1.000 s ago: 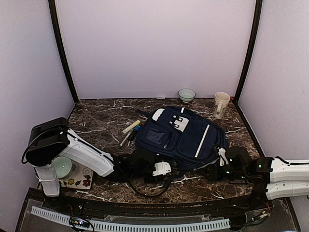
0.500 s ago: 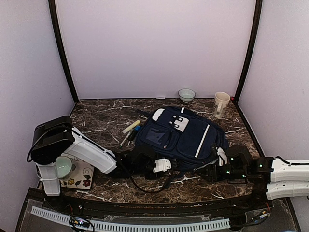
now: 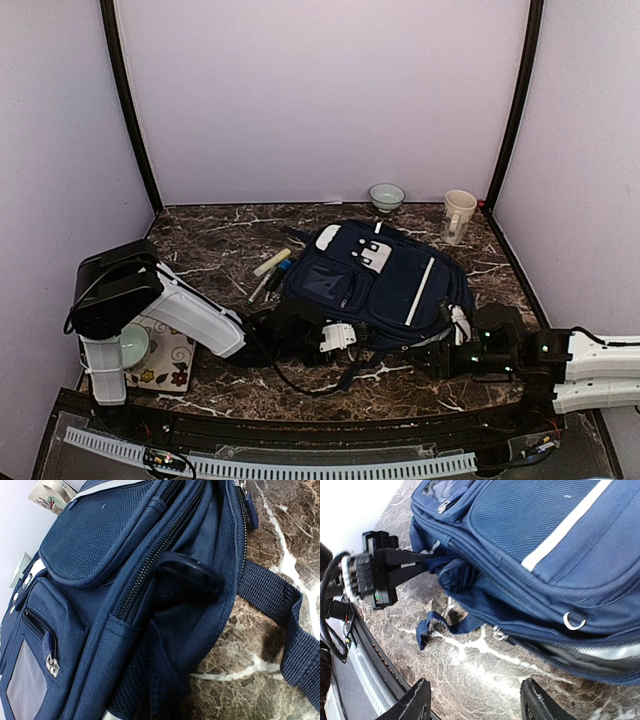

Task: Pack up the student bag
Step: Hold the largest pocket of the student bag, then zip the student bag into the largest pocket of the bag.

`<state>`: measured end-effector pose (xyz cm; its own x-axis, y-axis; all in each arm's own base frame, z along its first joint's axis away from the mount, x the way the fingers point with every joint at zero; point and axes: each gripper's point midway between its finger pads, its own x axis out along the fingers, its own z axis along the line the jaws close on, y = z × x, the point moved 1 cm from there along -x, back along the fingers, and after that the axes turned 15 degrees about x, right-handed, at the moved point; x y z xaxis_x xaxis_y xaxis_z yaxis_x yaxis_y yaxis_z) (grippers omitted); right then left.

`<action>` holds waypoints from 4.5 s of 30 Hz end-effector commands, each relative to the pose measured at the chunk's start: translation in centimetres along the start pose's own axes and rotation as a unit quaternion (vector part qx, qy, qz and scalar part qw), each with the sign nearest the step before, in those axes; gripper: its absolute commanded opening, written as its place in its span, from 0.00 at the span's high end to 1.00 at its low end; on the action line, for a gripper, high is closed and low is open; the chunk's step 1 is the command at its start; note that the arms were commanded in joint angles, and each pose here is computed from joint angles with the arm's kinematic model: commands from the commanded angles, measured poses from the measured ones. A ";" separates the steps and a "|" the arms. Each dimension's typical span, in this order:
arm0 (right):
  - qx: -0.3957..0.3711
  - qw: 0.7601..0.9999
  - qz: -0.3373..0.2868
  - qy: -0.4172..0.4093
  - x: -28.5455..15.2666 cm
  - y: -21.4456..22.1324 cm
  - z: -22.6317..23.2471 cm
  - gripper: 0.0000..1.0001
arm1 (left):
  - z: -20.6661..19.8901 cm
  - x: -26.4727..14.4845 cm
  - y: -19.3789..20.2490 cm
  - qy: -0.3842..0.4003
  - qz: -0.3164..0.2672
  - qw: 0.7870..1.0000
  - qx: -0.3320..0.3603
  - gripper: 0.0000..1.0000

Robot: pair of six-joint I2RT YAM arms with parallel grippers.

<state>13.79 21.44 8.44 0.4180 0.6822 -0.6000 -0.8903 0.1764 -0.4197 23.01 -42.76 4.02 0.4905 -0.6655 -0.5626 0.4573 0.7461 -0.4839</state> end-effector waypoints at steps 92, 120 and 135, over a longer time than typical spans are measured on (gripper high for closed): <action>0.022 0.965 -0.179 0.192 -1.4 -3.2 -2.9 1.00 | 4.0 -3.6 -5.6 -0.028 0.027 0.977 -0.208 1.00; 0.092 0.964 -0.166 0.187 -3.4 -2.7 -6.2 1.00 | 0.0 -7.1 2.1 -0.061 0.081 0.970 -0.222 1.00; 0.015 0.994 -0.021 0.108 -1.9 0.7 -2.3 0.60 | -2.0 -7.7 1.7 -0.028 0.040 0.978 -0.203 1.00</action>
<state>13.35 19.19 7.52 0.5093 0.5181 -0.6872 -0.8593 0.2634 -0.4383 18.18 -36.46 5.30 0.5358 -0.5926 -0.6014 0.1001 0.7519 -0.6517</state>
